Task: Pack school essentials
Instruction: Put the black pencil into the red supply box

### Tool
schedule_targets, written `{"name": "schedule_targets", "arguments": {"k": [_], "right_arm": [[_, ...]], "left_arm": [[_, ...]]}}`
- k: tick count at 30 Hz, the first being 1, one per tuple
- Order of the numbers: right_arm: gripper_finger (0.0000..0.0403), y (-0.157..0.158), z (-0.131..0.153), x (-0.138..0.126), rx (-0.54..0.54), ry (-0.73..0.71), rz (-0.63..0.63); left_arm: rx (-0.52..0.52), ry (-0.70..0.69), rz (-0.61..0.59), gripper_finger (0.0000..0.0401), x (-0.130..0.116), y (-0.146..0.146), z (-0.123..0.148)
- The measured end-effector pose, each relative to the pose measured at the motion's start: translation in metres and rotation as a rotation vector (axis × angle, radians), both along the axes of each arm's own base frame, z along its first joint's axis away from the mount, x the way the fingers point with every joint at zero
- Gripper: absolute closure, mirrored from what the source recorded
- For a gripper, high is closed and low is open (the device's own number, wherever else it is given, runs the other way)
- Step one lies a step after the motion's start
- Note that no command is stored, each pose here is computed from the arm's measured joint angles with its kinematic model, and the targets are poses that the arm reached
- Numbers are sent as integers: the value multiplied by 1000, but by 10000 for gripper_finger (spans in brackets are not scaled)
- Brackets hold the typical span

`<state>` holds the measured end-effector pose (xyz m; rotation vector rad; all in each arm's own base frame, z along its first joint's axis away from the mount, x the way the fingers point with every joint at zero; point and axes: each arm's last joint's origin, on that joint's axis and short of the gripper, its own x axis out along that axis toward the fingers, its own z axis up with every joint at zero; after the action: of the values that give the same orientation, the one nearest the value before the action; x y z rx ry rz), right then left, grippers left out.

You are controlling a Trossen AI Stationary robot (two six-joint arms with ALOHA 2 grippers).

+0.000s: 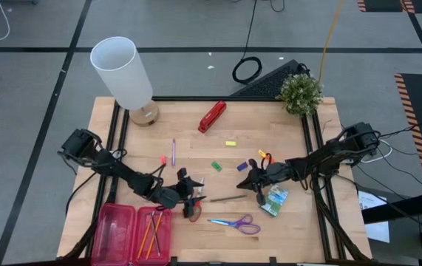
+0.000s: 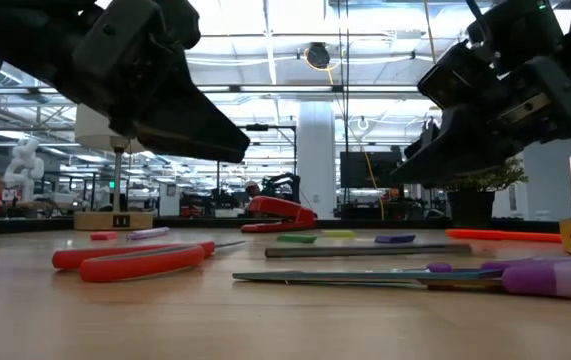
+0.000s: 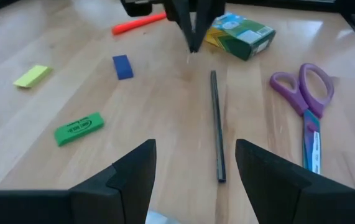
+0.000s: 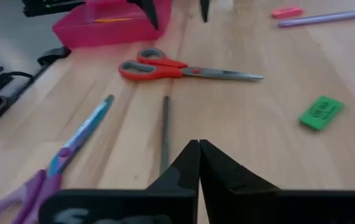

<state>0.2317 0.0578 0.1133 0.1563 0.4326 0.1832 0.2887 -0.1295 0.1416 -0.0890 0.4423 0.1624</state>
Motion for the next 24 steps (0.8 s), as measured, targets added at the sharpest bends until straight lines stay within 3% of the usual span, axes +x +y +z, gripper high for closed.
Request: {"name": "schedule_targets", "arguments": {"k": [2,6,10,13,18,24], "right_arm": [[388,9,4,7,-6,28,15],[334,34,13,28,-137,123,25],[272,49,17,48,-196,103,40],[248,49,8,58,-213,107,27],[255,41,-14,67,-192,172,40],[301,32,-35,69,-175,246,63]], "left_arm": [[-2,1,1,178,0,0,0],[-2,4,-1,178,0,0,0],[-4,3,-2,178,0,0,0],[-6,0,-8,178,-1,-2,0],[-5,-2,-22,178,-2,-6,0],[-2,-14,-27,178,-2,-6,1]]}}
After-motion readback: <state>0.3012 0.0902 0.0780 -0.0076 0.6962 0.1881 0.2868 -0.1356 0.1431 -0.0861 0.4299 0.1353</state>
